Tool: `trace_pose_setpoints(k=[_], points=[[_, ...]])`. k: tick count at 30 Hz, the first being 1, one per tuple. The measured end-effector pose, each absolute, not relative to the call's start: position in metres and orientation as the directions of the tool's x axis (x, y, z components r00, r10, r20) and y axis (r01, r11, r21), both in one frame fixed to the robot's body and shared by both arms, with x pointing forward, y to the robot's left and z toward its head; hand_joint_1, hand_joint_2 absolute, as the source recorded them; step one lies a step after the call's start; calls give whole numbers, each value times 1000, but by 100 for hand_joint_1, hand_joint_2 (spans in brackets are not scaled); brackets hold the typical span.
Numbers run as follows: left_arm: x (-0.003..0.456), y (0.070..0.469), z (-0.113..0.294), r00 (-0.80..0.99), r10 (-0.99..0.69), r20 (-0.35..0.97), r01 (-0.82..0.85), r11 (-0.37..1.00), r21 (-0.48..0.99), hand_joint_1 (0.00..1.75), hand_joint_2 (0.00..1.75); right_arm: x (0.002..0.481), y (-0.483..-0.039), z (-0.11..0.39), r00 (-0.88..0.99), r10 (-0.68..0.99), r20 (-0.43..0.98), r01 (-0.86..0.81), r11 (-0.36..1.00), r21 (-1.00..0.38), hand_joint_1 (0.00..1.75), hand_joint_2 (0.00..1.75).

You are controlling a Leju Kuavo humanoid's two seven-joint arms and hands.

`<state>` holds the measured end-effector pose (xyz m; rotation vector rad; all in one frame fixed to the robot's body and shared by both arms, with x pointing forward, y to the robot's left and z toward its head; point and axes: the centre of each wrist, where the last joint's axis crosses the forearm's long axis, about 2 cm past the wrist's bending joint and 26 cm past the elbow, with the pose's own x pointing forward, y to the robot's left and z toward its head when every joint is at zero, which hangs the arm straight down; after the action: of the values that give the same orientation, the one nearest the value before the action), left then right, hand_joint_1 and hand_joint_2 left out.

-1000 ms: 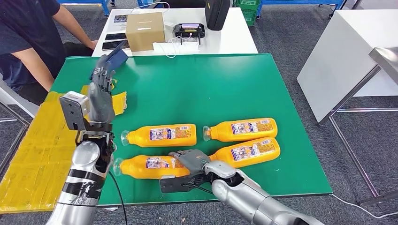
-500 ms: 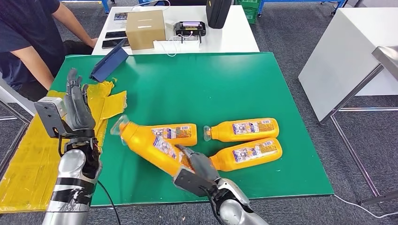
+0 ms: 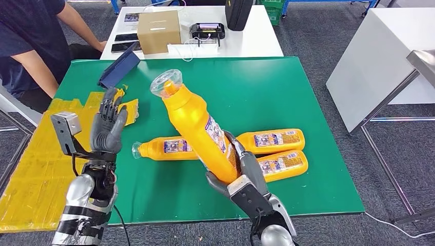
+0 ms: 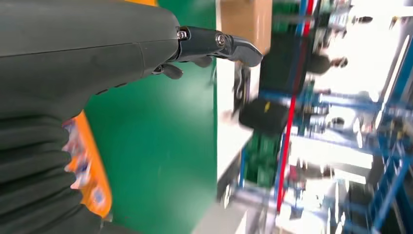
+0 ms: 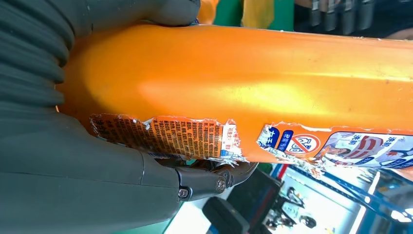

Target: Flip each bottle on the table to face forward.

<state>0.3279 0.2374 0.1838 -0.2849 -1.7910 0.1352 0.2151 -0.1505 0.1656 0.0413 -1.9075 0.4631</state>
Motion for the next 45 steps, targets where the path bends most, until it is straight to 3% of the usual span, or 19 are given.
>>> trace_pose_setpoints(k=[7,24,37,45], points=[[311,223,177,-96,465,880,387,832,-398,0,175,212,-160,169,-380,163,911,-225,939,-262,175,175],[285,206,178,-50,536,843,553,717,-424,0,175,213,-167,171,-385,162,908,-219,940,-261,175,175],[282,197,185,-42,558,829,631,658,-411,0,175,231,-145,186,-353,139,925,-445,845,-297,175,175],[283,196,187,-44,555,831,644,652,-401,0,175,234,-138,185,-358,165,919,-489,805,-335,175,175]])
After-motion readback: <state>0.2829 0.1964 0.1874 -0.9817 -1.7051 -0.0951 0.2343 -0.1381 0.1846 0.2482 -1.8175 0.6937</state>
